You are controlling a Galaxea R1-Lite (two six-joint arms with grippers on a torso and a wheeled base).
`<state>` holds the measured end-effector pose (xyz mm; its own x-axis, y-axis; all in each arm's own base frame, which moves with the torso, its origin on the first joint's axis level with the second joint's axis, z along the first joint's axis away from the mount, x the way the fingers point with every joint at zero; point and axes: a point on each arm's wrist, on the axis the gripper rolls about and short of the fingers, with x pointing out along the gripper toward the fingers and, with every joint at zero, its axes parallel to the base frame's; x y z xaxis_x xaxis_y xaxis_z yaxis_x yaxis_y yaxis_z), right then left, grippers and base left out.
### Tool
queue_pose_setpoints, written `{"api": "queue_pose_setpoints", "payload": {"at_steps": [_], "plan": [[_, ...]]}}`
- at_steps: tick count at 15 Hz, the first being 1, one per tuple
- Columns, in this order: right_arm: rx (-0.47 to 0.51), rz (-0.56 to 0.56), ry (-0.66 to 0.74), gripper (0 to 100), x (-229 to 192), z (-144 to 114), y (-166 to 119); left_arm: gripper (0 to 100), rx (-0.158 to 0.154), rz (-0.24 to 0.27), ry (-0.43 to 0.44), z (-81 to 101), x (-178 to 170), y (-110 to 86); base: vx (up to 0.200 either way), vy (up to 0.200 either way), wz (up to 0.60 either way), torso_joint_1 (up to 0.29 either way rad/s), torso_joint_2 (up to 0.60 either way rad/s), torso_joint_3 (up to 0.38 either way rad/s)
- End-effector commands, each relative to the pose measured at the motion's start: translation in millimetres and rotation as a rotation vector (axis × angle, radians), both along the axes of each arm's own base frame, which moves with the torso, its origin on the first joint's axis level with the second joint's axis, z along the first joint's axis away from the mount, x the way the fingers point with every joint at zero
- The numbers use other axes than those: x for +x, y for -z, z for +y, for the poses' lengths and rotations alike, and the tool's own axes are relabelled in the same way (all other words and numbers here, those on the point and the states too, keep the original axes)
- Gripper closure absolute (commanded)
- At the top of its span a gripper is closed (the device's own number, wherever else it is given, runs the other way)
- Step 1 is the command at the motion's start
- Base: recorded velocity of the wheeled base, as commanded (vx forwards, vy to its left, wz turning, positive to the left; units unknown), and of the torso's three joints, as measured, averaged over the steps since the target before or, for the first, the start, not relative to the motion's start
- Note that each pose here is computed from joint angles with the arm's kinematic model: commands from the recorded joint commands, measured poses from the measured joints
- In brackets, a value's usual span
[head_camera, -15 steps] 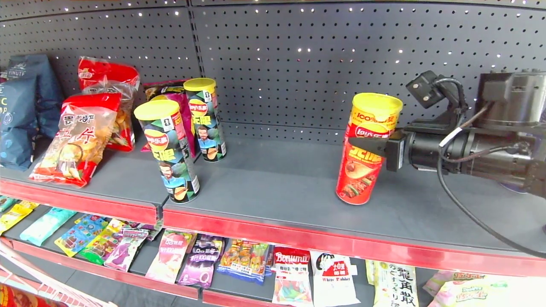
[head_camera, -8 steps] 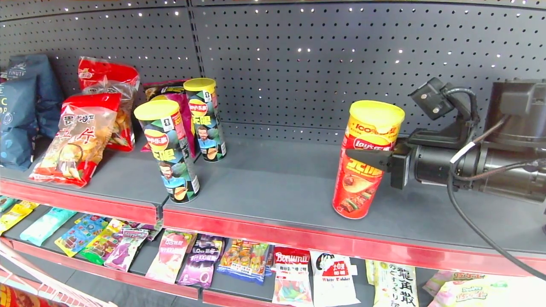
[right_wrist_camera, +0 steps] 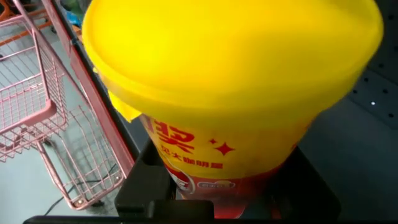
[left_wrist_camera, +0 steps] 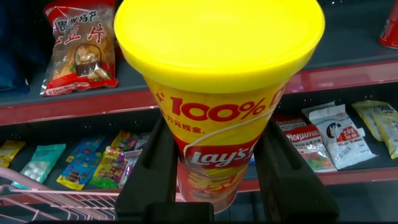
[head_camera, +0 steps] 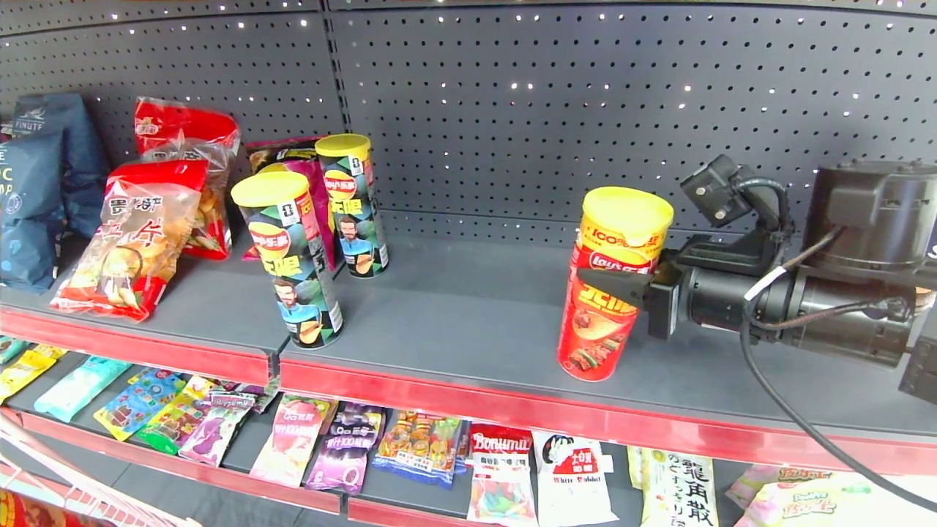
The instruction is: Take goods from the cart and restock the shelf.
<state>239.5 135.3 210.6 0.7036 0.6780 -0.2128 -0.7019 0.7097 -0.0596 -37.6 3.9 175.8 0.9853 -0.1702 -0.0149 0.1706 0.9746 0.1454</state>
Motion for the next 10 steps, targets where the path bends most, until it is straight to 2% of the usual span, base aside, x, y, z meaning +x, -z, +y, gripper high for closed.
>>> {"api": "queue_pose_setpoints", "payload": {"at_steps": [1, 10], "plan": [[-0.013, 0.020, -0.013, 100, -6, 1, 6, 100, 0.001, 0.003, 0.001, 0.0, 0, 1.8, 0.000, 0.000, 0.00, 0.000, 0.00, 0.000], [-0.005, 0.000, -0.015, 100, -19, -1, 0, 100, 0.001, 0.002, 0.001, 0.0, 0, 1.2, 0.000, 0.000, 0.00, 0.000, 0.00, 0.000]]}}
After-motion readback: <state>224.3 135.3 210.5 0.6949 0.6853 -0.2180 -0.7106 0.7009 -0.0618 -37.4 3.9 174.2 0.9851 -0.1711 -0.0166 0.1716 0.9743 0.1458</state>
